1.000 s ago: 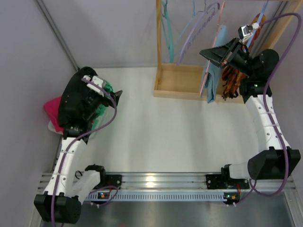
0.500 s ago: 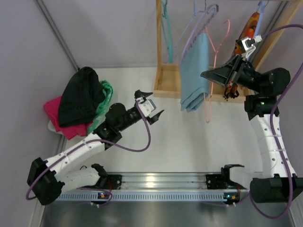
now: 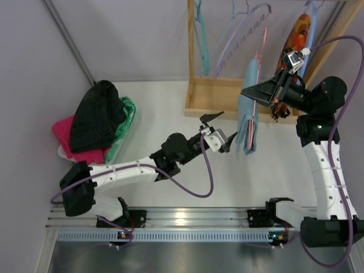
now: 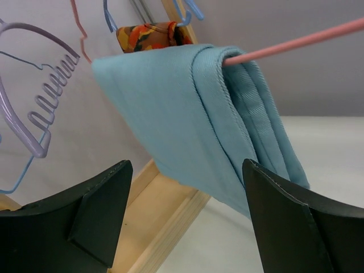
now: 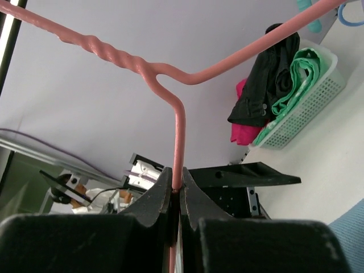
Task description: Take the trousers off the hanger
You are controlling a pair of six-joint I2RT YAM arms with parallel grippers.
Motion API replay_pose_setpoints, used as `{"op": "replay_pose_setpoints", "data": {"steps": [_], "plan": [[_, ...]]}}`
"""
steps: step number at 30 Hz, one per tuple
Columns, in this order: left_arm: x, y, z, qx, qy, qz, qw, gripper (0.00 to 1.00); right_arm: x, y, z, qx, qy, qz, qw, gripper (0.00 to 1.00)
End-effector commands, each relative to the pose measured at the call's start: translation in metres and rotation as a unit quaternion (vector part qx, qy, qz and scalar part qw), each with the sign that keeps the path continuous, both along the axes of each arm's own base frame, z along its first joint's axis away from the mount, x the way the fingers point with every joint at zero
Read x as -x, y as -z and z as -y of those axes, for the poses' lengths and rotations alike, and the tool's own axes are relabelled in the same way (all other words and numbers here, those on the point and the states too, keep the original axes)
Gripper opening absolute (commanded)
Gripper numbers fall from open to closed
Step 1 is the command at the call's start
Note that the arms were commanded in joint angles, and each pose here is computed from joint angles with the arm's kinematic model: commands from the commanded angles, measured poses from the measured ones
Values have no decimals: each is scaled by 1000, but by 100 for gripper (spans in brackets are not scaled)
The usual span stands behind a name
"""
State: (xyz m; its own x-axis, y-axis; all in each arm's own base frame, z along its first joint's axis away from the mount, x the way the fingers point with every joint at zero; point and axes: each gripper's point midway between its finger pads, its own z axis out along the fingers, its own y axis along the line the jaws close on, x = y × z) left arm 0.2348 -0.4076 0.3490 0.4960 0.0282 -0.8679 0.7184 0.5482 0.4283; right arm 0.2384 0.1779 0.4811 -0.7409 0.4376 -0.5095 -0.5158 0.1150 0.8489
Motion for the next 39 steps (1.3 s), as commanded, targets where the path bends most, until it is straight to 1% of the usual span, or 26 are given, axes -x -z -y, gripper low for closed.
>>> {"op": "replay_pose_setpoints", "data": {"steps": [1,2,4,5,9,14,19,27,30,32,39], "plan": [[-6,-70,-8,115,-26,29,993,83,36,-64,5,17,39,172,984,0],[-7,-71,-5,124,-24,19,992,83,33,-62,6,18,44,158,986,0],[-14,-80,-6,151,-38,-1,988,83,31,-61,6,20,48,153,987,0],[-15,-79,-3,161,-33,-17,986,83,30,-61,6,21,51,152,987,0],[-18,-72,6,174,-30,-36,984,83,27,-64,7,20,55,148,987,0],[-16,-71,2,181,-29,-38,982,83,21,-73,9,19,67,151,986,0],[-9,-79,-7,195,-29,-42,980,84,14,-82,11,12,85,155,984,0],[11,-70,2,184,-3,-47,982,86,11,-82,11,12,85,152,985,0],[4,-67,5,187,-22,-49,981,88,12,-81,11,12,82,150,985,0],[-3,-73,3,200,-39,-50,978,88,13,-79,10,11,79,145,986,0],[-8,-79,10,223,-42,-48,973,89,14,-78,10,9,80,144,986,0]]}}
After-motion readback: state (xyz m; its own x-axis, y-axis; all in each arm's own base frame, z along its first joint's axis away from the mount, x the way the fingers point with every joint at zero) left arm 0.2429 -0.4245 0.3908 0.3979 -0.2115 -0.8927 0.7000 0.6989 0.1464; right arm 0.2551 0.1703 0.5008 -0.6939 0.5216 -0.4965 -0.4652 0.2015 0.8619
